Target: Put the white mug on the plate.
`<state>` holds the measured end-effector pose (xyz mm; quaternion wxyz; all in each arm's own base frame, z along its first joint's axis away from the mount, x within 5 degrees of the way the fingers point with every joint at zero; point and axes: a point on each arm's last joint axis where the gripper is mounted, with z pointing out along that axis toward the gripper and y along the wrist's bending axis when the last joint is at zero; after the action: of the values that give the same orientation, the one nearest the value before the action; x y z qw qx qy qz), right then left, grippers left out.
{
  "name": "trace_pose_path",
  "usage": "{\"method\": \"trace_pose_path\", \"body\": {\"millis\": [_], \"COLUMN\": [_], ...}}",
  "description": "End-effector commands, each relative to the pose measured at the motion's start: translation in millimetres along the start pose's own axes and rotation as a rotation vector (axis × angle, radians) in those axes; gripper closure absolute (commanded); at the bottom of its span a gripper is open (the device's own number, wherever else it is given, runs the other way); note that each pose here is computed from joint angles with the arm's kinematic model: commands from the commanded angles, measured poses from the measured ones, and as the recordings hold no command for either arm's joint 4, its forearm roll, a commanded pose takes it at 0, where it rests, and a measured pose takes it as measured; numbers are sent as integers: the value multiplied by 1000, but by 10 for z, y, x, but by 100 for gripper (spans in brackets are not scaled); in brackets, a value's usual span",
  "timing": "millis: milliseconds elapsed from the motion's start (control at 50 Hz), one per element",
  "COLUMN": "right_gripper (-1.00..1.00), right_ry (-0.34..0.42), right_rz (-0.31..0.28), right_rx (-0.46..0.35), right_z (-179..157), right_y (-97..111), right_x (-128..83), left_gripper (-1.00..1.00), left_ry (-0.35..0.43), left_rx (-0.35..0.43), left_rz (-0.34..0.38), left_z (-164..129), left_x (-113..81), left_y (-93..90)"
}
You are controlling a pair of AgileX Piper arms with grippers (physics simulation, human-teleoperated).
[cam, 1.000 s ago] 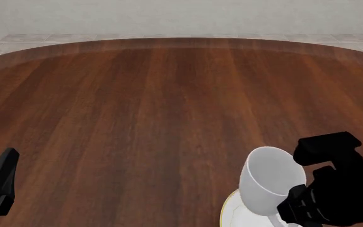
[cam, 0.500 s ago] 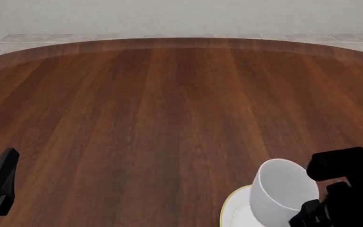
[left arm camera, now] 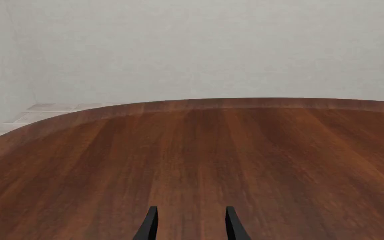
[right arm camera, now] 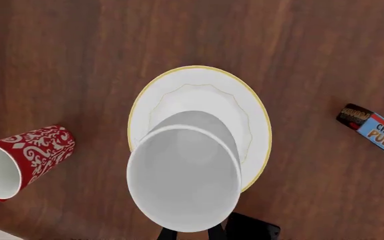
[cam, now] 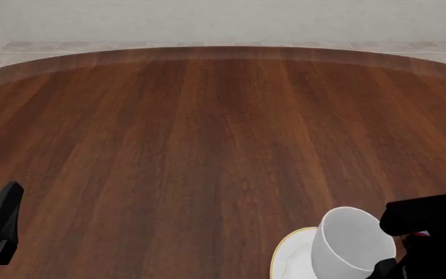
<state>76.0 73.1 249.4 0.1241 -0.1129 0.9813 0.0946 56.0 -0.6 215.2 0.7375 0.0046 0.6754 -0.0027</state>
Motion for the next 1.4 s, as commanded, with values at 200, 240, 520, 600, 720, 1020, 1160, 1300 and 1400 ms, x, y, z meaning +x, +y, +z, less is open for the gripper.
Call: {"method": "trace_pose_path", "body": {"millis": [200,240,520,600,720,1020,1160,1300,1400], "right_gripper": [100,100,100,100,100,100,100,-100,-100], "right_ry": [28,33,46,50,55,60,53,53,62], "right_rz": [13,13,22,23,29,35,34,35,37], "right_rx": [6,3,5,5,7,5,3,2,-2], "right_z": [154,176,265,288,322,355,344,353,370], "right_y": [24,49,83,95,94,104,91,94,127], "right_x": [27,29,27,29,40,70,62,70,89], "left_gripper": [-100,-100,-100,-100,-100,-100,-100,-100,-100], "left_ry": [0,0,0,0,0,0,0,0,0], "left_rx": [0,0,0,0,0,0,0,0,0], "left_rz": [1,0,1,0,1,0,1,1,1], "left_z": [1,1,1,1,1,1,1,1,1], "left_x": [17,17,17,17,17,17,17,17,17], "left_y": [0,0,0,0,0,0,0,0,0]}}
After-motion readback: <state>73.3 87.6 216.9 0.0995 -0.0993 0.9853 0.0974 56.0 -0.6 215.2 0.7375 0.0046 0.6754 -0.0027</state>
